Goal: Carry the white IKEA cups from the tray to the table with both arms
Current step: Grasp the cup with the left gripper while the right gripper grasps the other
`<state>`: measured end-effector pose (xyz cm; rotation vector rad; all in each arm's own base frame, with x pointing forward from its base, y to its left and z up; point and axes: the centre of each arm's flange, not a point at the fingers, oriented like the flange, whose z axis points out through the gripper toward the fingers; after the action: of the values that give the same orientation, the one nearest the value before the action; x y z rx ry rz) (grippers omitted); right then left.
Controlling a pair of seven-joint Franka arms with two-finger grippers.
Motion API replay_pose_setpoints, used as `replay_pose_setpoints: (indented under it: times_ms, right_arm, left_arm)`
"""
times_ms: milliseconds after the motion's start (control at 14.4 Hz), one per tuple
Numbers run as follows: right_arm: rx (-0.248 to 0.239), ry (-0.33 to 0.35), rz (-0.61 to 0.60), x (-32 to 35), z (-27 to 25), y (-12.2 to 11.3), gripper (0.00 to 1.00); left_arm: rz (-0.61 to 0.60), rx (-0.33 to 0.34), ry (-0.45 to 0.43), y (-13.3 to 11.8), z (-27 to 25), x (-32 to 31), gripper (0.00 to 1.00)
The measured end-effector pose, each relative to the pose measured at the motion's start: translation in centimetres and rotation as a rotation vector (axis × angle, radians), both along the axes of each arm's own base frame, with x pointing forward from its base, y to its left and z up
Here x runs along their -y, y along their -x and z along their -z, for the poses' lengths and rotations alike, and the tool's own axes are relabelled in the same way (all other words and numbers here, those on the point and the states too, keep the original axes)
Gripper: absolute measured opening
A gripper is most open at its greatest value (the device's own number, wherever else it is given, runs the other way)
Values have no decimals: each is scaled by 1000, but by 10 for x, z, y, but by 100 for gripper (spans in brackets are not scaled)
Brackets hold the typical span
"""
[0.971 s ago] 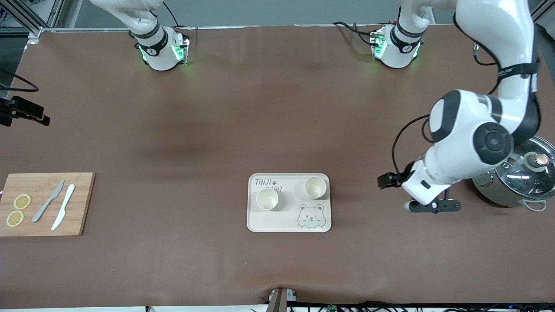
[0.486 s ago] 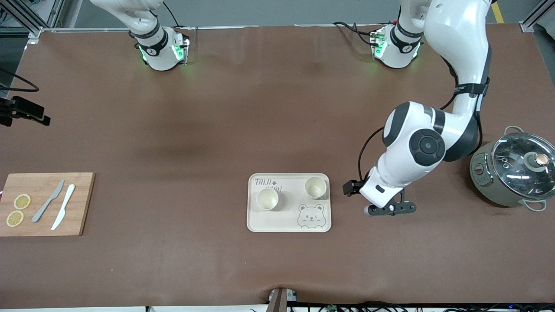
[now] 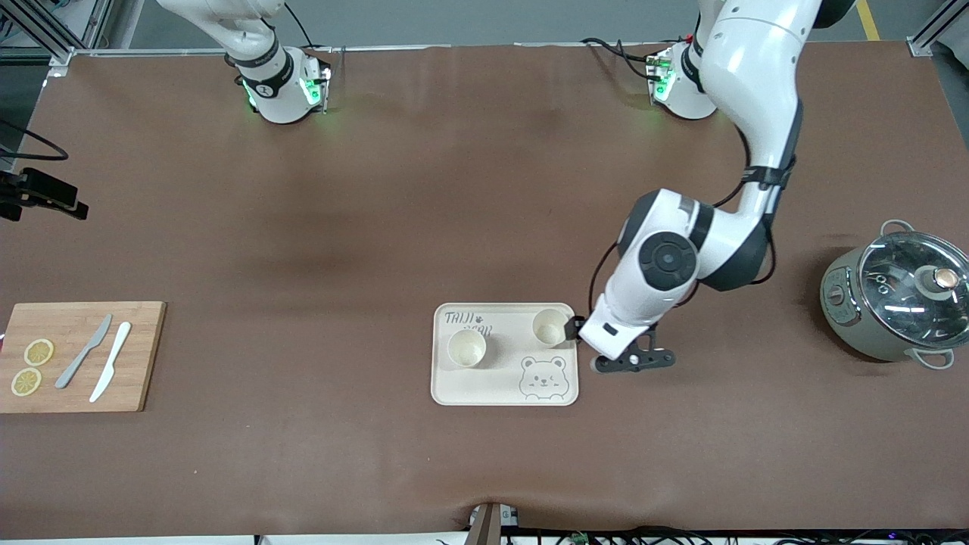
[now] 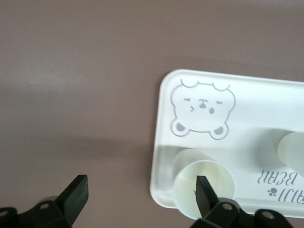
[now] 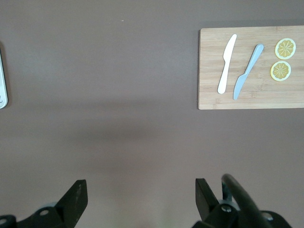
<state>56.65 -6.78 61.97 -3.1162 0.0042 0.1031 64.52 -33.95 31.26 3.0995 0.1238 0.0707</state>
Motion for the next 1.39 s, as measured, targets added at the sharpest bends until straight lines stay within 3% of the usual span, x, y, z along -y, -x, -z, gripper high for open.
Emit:
replay_pose_setpoints:
  times_ms: [347,486,763,902,1110,1388]
  right_arm:
    - [7,-1,-12,-9,0,-2,100]
    - [37,2,-7,-25,-4,-7,100]
    - [91,-59,32,-96,-14,-15,100]
    - [93,-89,92,-145,-9,-23,100]
    - [100,-117,165,-224,29,-45,100]
    - [109,-129,266,-311,126,-79,100]
  left_arm:
    - [-5,-15,-7,8,16,14,100]
    - [-4,-22,-11,8,23,15,100]
    - [-6,-39,-20,9,36,14,100]
    - [-8,-40,-20,9,41,15,100]
    - [-23,-32,-14,13,52,25,100]
    - [-25,-27,-11,17,64,34,100]
